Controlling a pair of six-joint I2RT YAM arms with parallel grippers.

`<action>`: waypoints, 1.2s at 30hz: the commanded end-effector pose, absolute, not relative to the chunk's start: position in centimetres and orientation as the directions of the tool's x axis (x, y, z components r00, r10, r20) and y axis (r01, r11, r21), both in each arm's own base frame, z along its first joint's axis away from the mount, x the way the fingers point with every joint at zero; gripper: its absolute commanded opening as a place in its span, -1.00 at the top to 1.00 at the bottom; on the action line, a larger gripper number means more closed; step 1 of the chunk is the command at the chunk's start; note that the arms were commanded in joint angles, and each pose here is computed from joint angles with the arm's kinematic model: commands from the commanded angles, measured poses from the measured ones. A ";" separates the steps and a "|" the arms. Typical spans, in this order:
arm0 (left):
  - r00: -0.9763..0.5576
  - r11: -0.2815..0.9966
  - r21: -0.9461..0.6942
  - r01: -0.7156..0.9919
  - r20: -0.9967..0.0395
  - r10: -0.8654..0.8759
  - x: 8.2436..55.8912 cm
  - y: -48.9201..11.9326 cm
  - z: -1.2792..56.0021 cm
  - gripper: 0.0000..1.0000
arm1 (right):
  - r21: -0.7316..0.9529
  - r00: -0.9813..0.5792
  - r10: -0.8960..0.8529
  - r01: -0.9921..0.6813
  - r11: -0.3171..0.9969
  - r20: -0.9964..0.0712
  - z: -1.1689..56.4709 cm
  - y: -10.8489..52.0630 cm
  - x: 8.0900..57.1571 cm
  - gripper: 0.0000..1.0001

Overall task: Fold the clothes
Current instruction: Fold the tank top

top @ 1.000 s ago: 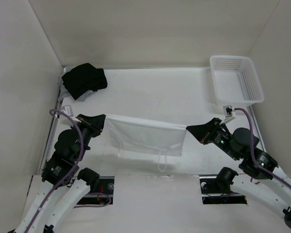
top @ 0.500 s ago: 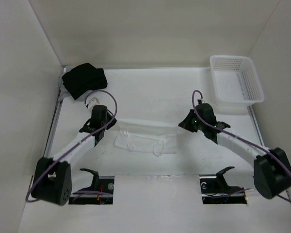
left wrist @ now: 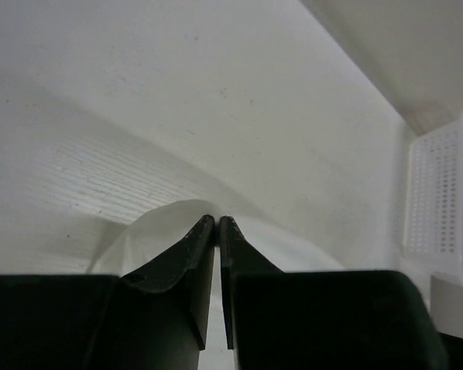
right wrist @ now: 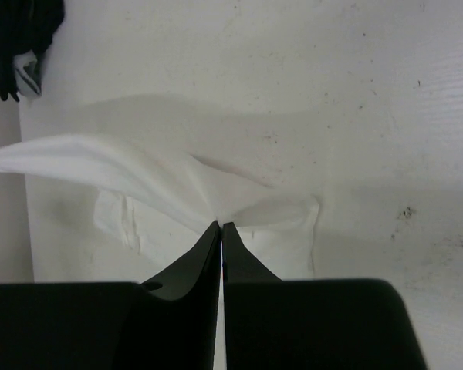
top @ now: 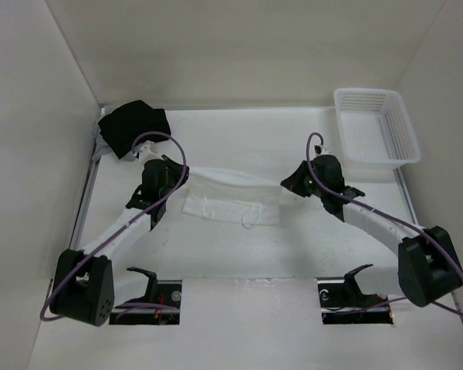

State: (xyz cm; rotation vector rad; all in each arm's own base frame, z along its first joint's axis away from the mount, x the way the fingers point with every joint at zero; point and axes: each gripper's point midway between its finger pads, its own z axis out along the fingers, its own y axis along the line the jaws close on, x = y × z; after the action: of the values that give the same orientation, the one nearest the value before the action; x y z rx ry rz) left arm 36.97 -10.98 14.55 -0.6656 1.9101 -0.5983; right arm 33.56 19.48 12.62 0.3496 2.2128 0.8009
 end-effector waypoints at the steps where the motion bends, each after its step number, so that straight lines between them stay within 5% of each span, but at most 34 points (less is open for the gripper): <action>1: -0.342 0.708 -0.692 -0.140 -0.637 -0.691 34.9 -11.1 15.4 0.85 | 0.647 -0.662 0.465 -0.040 0.762 -0.588 12.9 19.4 32.0 0.90; 9: -0.389 0.702 -0.683 -0.200 -0.602 -0.697 29.8 -9.1 10.7 0.83 | 0.650 -0.714 0.440 -0.028 0.759 -0.544 9.6 20.0 26.2 0.90; 24: -0.399 0.640 -0.689 -0.340 -0.511 -0.762 28.0 -6.7 5.8 0.76 | 0.602 -0.832 0.327 -0.010 0.798 -0.448 4.9 22.1 18.5 0.83; 29: -0.366 0.631 -0.697 -0.340 -0.520 -0.772 29.1 -6.1 7.2 0.31 | 0.603 -0.865 0.268 -0.049 0.796 -0.424 5.1 23.3 15.8 0.26; 31: -0.355 0.631 -0.706 -0.323 -0.527 -0.772 29.2 -6.2 7.9 0.30 | 0.616 -0.863 0.267 -0.064 0.785 -0.430 5.9 23.4 15.4 0.09; 34: -0.358 0.649 -0.720 -0.247 -0.555 -0.751 29.6 -7.9 10.0 0.30 | 0.640 -0.838 0.300 -0.075 0.765 -0.457 7.8 22.8 15.7 0.06; 36: -0.396 0.674 -0.714 -0.189 -0.573 -0.718 29.6 -10.3 11.0 0.31 | 0.648 -0.804 0.343 -0.069 0.758 -0.486 9.1 22.1 16.9 0.21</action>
State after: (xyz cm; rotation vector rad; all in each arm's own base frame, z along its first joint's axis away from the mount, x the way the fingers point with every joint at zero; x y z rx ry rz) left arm 27.72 -7.80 6.21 -0.8202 2.0239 -0.6045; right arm 15.41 22.88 7.30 0.1375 2.4209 0.9157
